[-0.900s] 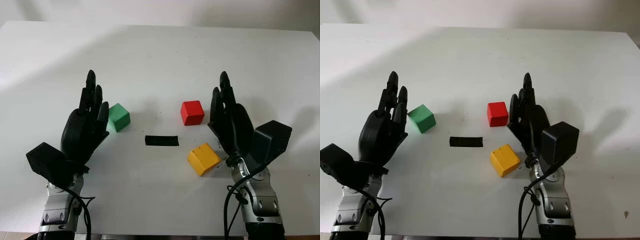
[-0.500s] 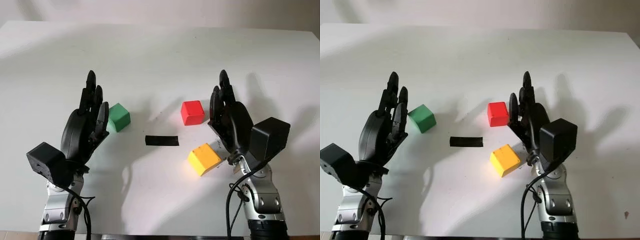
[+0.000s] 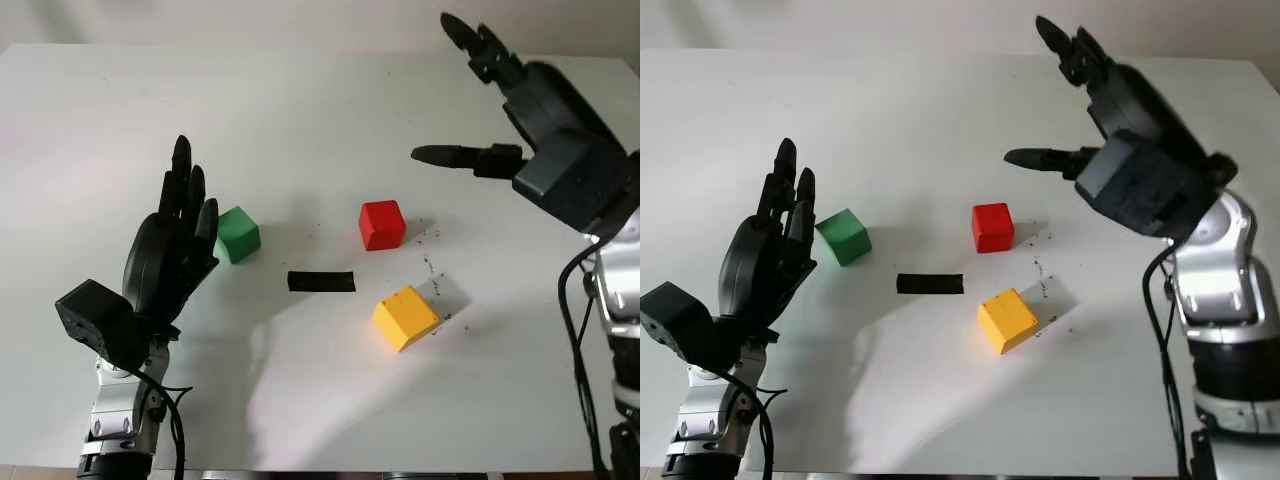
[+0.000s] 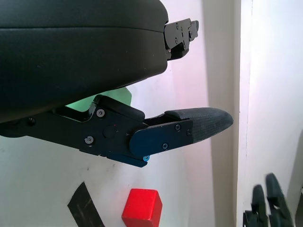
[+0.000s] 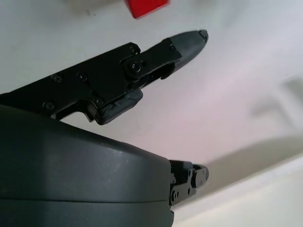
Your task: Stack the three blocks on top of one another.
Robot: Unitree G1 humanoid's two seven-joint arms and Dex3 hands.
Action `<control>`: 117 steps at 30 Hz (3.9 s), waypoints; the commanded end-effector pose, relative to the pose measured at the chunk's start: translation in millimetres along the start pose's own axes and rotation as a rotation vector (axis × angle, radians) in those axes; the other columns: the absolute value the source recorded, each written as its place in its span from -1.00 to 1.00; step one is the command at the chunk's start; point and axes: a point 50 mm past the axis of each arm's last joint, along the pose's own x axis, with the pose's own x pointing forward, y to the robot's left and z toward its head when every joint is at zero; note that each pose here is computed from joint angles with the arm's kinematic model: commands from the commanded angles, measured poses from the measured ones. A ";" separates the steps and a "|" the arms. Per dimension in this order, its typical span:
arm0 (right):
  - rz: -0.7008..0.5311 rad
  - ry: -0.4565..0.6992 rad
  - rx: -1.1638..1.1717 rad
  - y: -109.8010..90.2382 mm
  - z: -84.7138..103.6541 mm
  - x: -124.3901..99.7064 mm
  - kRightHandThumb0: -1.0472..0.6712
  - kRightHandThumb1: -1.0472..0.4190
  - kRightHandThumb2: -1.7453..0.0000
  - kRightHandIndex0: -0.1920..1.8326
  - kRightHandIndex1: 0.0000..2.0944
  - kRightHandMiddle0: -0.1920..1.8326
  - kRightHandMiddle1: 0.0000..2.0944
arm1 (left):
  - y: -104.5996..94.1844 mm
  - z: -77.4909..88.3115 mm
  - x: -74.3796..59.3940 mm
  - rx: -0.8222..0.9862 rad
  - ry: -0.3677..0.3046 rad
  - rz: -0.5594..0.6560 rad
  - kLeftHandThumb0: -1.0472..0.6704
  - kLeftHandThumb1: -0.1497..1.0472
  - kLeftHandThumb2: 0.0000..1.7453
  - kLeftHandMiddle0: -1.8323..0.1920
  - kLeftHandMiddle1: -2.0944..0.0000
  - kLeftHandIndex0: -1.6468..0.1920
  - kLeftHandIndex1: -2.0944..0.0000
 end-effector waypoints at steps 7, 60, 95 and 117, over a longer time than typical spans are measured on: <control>0.208 -0.012 -0.257 13.4 3.0 20.4 -0.65 -0.65 0.94 -0.81 -0.94 -0.56 -0.93 | -0.7 1.5 2.8 0.003 -0.007 0.004 -0.60 1.00 -0.32 1.00 1.00 1.00 1.00; 0.262 -0.167 -0.494 79.3 -16.3 10.3 -0.38 -0.86 0.94 -0.52 -0.93 -0.25 -0.19 | 0.9 0.7 -2.9 0.000 0.026 0.000 -0.65 1.00 -0.41 1.00 1.00 1.00 1.00; 0.453 -0.352 -0.080 48.3 38.9 47.8 -0.21 -0.85 0.94 -0.52 -0.97 -0.39 0.29 | -3.5 1.3 -7.3 0.006 0.021 0.003 -0.62 1.00 -0.36 1.00 1.00 1.00 1.00; 0.651 -0.402 -0.174 86.1 39.0 40.3 -0.26 -0.84 0.94 -0.53 -0.95 -0.37 0.38 | -5.8 3.7 -11.0 -0.006 0.025 0.025 -0.61 1.00 -0.37 1.00 1.00 1.00 1.00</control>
